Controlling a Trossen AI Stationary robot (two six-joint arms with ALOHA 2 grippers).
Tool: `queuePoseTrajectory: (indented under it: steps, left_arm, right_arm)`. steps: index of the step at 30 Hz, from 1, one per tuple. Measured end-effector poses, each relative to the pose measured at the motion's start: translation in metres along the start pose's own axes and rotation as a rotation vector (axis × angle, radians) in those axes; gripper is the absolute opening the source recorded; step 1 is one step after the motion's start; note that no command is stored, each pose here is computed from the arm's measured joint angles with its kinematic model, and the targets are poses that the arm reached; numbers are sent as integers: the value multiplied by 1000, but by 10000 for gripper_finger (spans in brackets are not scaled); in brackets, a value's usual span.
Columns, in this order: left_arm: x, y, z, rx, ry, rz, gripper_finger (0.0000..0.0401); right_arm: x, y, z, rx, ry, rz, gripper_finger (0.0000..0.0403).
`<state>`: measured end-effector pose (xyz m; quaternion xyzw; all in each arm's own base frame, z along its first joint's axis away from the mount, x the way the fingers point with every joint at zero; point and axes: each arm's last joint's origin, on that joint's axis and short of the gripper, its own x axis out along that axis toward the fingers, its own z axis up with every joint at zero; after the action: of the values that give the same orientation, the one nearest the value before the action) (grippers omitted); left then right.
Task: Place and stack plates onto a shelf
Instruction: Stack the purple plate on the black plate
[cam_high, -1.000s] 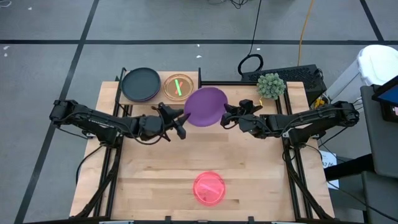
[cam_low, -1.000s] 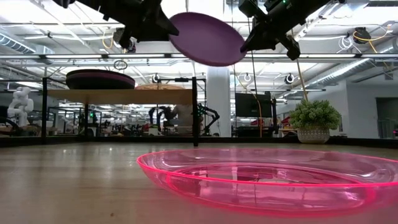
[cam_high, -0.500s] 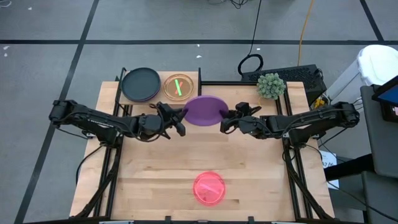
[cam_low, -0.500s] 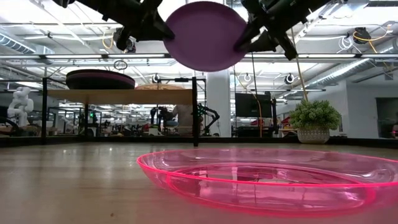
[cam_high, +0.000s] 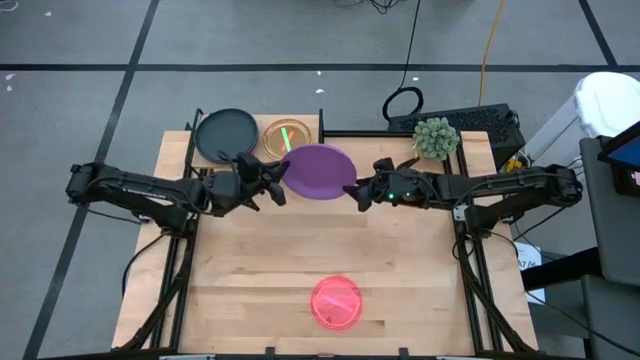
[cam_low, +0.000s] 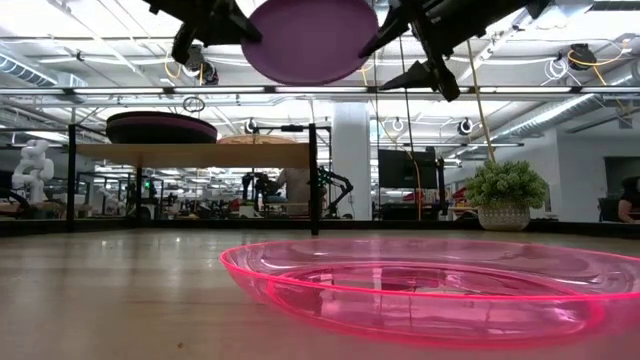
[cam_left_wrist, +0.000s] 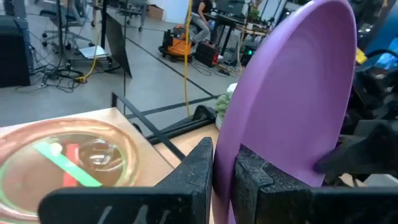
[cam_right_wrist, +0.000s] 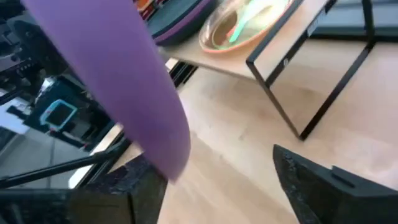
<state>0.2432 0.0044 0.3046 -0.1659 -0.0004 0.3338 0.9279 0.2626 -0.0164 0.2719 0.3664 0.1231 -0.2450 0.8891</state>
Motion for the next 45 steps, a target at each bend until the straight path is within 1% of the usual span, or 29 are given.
queuePoseTrajectory:
  steps: [5, 7, 11, 16, 18, 21, 24, 27, 30, 35, 37, 42, 45]
  left_arm:
    - [-6, 10, 9, -4, -8, 38, 39]
    - [-7, 13, 13, -24, -19, 52, 38]
    - [-8, 19, 17, -28, -32, 82, 37]
    - [-9, 26, 23, -61, -50, 105, 15]
    - [-9, 28, 24, -76, -56, 119, 13]
    - [-8, 32, 27, -105, -81, 152, 13]
    - [-8, 38, 31, -138, -100, 185, 13]
    - [-8, 44, 35, -208, -131, 214, 13]
    - [-10, 49, 40, -260, -171, 255, 13]
    - [-12, 61, 48, -267, -215, 314, 13]
    - [-14, 66, 52, -273, -235, 343, 13]
    - [-23, 81, 59, -261, -286, 469, 13]
    - [-29, 90, 65, -272, -319, 523, 13]
  right_arm:
    - [1, -2, 3, 9, 29, 20, 286]
    - [0, -4, 3, 7, 52, 30, 291]
    - [-2, -4, 6, 7, 71, 68, 293]
    - [-3, -5, 8, -32, 76, 81, 289]
    - [-3, -5, 10, -47, 67, 84, 289]
    - [-3, -7, 12, -73, 61, 76, 289]
    - [-3, -10, 16, -98, 67, 94, 289]
    - [-2, -16, 22, -89, 96, 120, 289]
    - [-2, -21, 30, -61, 119, 161, 288]
    - [-1, -31, 41, -33, 149, 198, 288]
    - [-1, -34, 44, -44, 163, 220, 288]
    - [-3, -37, 48, -103, 191, 279, 288]
    - [-5, -37, 50, -127, 185, 299, 288]
